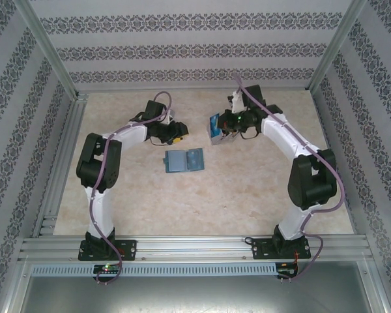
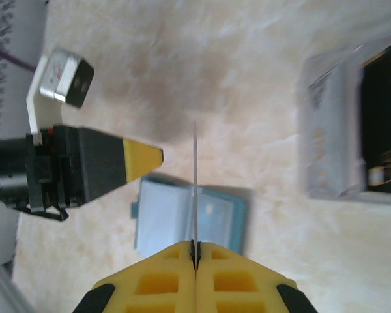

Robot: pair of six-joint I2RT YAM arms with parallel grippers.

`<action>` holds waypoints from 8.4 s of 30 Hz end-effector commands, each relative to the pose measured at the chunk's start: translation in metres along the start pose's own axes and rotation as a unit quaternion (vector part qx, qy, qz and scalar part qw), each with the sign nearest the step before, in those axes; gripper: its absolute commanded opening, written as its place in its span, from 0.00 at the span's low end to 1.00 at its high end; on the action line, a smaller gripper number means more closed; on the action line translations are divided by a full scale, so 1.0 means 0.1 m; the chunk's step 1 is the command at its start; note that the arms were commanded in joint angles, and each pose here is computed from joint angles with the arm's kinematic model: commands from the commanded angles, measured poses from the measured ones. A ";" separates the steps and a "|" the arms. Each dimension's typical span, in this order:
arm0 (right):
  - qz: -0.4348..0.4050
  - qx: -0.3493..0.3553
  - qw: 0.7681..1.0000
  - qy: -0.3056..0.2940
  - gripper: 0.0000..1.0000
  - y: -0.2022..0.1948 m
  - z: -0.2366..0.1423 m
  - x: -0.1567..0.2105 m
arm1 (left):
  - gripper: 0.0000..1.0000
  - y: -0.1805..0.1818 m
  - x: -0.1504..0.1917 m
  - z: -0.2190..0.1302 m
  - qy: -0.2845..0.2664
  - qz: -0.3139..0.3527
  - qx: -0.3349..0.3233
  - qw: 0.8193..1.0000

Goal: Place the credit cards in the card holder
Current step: Pick up the credit card from the storage box, then insert the credit card into the card slot, then rotate the card holder at the center of the table.

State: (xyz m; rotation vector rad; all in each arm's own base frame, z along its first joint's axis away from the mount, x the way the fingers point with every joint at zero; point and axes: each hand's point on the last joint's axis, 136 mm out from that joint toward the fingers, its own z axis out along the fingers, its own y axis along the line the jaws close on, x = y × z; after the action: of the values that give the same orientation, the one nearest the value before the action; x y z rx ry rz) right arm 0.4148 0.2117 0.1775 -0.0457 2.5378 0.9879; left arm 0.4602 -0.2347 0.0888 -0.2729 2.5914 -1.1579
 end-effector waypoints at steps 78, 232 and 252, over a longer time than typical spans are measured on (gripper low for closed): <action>0.068 -0.119 0.986 0.094 0.06 0.17 1.17 1.02 | 0.26 1.02 0.72 -0.26 0.026 -0.033 -0.088 0.995; -0.051 0.072 0.985 0.146 0.22 -0.06 1.88 0.87 | 0.15 0.81 1.27 -0.29 0.068 -0.040 -0.077 0.994; -0.094 0.106 0.990 0.006 0.43 0.02 0.41 -0.05 | 0.28 0.08 1.16 -0.34 0.026 0.060 -0.089 0.994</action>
State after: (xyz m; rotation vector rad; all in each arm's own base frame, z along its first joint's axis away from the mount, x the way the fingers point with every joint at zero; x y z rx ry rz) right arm 0.4293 0.2730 0.1238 -0.2342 2.6429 0.7543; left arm 0.3276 -0.2446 0.0523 -0.1902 2.7870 -0.9905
